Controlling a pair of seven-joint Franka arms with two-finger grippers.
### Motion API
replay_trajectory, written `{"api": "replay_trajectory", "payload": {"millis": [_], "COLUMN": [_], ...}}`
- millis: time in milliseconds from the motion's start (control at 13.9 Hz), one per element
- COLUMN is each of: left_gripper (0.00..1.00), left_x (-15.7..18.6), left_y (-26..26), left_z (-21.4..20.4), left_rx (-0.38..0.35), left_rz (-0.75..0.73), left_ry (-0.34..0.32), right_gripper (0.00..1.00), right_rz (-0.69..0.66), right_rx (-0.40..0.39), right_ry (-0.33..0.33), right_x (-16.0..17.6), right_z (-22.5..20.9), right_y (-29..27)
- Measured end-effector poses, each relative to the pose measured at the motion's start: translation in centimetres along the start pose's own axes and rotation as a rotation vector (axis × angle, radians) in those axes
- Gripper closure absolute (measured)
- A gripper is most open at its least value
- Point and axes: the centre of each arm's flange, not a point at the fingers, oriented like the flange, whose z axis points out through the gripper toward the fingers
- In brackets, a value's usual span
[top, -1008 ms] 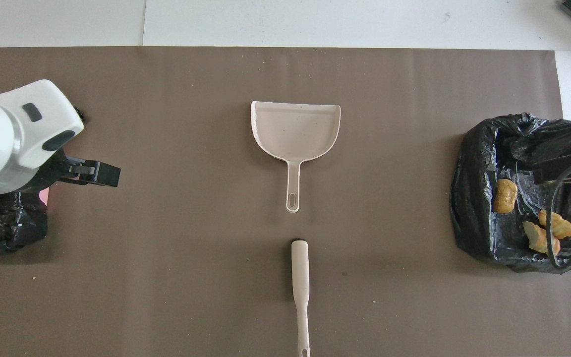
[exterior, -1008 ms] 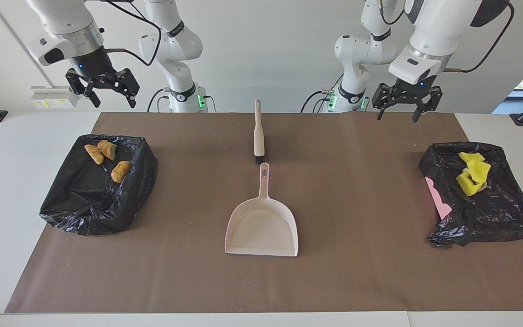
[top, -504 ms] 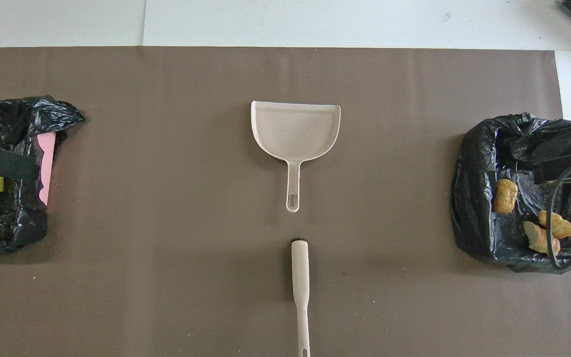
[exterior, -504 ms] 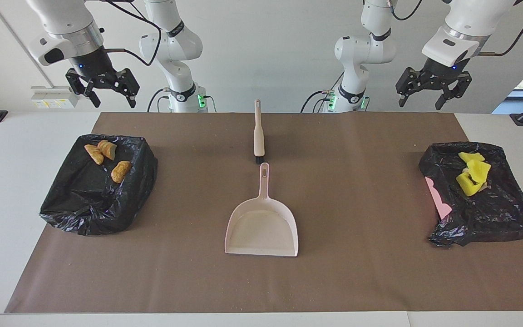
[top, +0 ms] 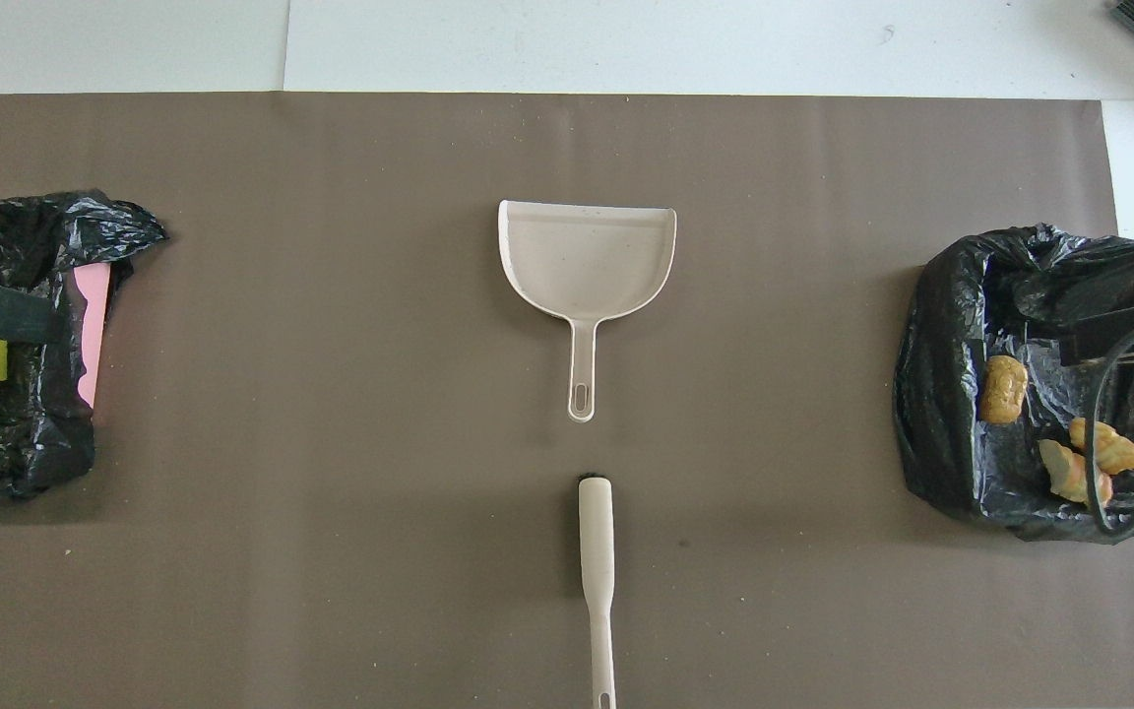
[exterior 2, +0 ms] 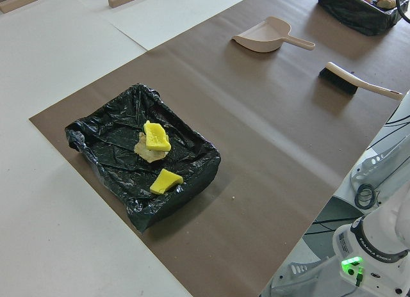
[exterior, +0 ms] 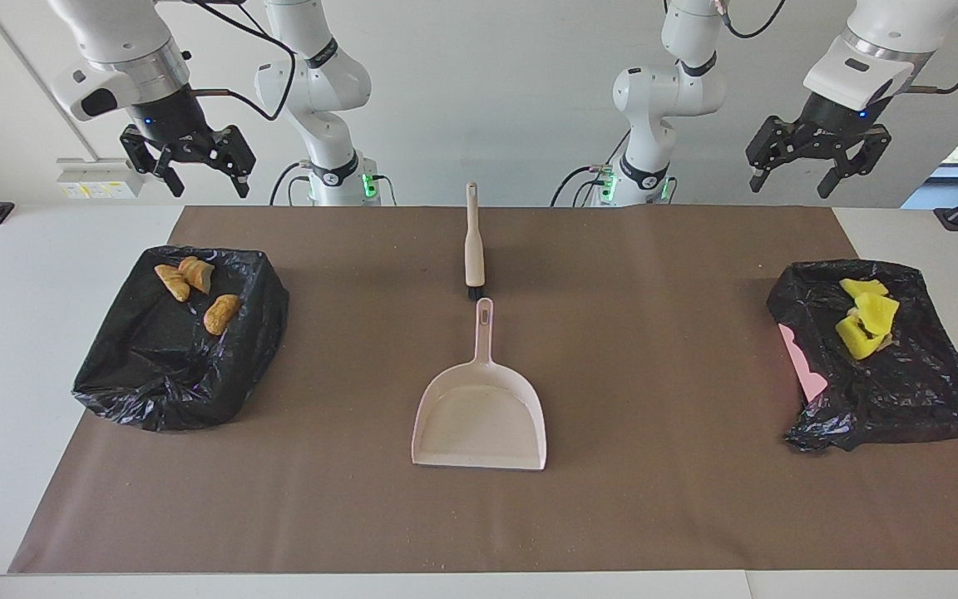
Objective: Sweep and dump trash in bin
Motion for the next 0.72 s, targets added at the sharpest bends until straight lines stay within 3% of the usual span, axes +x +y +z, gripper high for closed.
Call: {"api": "replay_trajectory", "payload": {"millis": [288, 720], "left_gripper": [0.0, 0.0], "left_x": [-0.81, -0.93], "left_y": [-0.11, -0.1], "left_z": [0.22, 0.26], "left_rx": [-0.003, -0.003], "left_rz": [-0.003, -0.003], "left_ry": [-0.053, -0.057], "right_gripper": [0.0, 0.0], "right_rz": [0.0, 0.0], "right_rx": [0.0, 0.0], "right_ry": [0.0, 0.0], "right_x": [0.0, 0.0], "right_z": [0.0, 0.0], "right_y": [0.0, 0.0]}}
